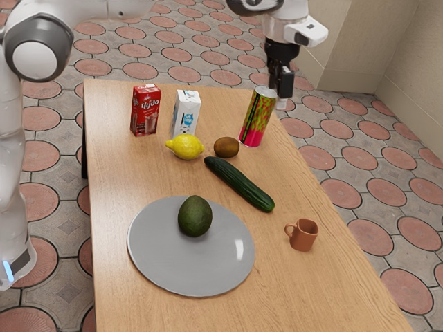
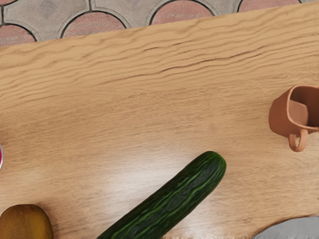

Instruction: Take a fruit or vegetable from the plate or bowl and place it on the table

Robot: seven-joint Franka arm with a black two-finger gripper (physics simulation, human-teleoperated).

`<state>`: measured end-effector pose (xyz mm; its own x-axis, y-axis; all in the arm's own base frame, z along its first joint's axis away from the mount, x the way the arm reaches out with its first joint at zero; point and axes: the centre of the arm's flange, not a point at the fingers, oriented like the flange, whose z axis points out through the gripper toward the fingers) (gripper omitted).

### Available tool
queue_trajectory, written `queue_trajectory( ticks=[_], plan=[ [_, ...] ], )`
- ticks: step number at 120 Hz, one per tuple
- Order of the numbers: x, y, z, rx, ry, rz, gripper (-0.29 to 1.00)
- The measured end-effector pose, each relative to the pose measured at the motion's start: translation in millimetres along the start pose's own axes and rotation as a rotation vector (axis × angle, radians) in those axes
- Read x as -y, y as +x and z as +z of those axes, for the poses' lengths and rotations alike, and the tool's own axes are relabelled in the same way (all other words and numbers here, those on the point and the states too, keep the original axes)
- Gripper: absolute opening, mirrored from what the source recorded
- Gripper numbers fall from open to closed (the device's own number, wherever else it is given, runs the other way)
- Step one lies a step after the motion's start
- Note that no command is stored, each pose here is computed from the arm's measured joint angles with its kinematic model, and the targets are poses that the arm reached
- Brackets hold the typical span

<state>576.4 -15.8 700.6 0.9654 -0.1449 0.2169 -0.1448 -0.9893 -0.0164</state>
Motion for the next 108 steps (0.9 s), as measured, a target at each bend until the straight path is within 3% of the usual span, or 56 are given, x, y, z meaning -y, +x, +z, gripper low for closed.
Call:
queue_trajectory(
  ticks=[33, 48, 84, 108],
  plan=[
    [10.1, -1.5, 6.7, 0.031, 0.018, -0.006, 0.70],
    [13.9, -6.3, -6.9, 0.039, 0.006, 0.118, 0.70],
    [-64.1, -1.5, 13.9, 0.147, -0.176, 0.738, 0.70],
    [-126.4, -27.5, 90.9, 0.317, -0.319, 1.063, 0.69]
  ],
)
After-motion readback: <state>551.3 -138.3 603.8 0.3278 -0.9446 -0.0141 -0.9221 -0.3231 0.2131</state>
